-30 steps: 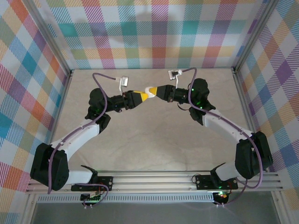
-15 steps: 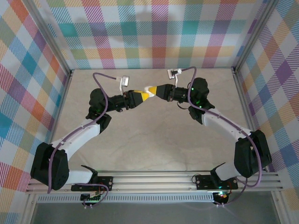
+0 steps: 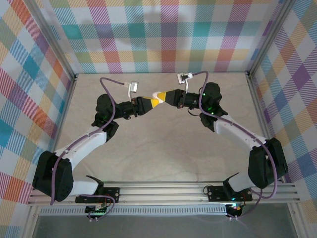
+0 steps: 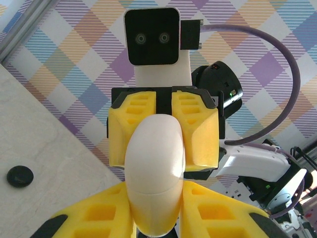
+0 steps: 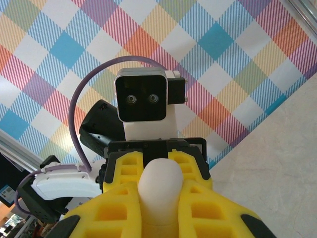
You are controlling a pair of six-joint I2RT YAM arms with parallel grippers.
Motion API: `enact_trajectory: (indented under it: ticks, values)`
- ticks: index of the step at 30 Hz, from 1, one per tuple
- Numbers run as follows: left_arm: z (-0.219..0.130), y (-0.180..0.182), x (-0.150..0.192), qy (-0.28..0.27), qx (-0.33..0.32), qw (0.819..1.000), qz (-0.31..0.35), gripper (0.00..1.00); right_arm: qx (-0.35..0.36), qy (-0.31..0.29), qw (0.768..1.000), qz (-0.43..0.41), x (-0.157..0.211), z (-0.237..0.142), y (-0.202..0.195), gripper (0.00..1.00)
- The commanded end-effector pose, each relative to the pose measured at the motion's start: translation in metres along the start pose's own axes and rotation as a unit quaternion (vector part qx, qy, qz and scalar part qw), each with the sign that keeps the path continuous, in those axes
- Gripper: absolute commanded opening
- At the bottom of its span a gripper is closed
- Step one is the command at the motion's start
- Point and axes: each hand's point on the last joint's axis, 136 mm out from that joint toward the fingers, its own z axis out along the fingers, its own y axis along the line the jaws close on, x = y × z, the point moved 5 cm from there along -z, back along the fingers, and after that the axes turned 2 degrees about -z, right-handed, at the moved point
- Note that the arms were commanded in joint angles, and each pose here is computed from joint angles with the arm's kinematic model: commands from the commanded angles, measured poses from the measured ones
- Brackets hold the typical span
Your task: Insert wireless bluetooth earbuds into charging case
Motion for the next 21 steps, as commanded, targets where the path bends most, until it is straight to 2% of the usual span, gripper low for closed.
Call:
enact_trajectory:
  ticks: [1, 4, 9, 16, 17, 19, 21]
  values:
    - [0.003, -0.027, -0.012, -0.010, 0.029, 0.998, 0.051, 0.26, -0.003, 0.014, 1.000, -0.022, 0.009, 0.000, 0.006, 0.00]
    - [0.003, -0.027, -0.013, -0.011, 0.029, 0.998, 0.047, 0.32, -0.006, 0.014, 1.000, -0.026, 0.010, -0.001, 0.008, 0.00]
    - [0.005, -0.030, -0.015, -0.008, 0.040, 0.998, 0.045, 0.32, -0.008, 0.010, 1.000, -0.027, 0.009, 0.000, 0.009, 0.00]
    - [0.002, -0.029, -0.008, 0.007, 0.022, 0.998, 0.055, 0.11, 0.000, 0.003, 1.000, -0.027, 0.006, 0.000, 0.008, 0.00]
    - [0.000, -0.028, -0.005, 0.012, 0.014, 0.998, 0.059, 0.09, 0.005, 0.002, 1.000, -0.026, 0.006, 0.000, 0.007, 0.04]
    - [-0.003, -0.026, 0.000, 0.027, -0.013, 0.996, 0.081, 0.04, 0.024, 0.006, 0.999, -0.024, 0.005, -0.001, 0.006, 0.24]
    - [-0.008, -0.022, 0.008, 0.055, -0.052, 0.992, 0.104, 0.00, 0.041, 0.015, 0.998, -0.036, 0.005, -0.004, 0.010, 0.35]
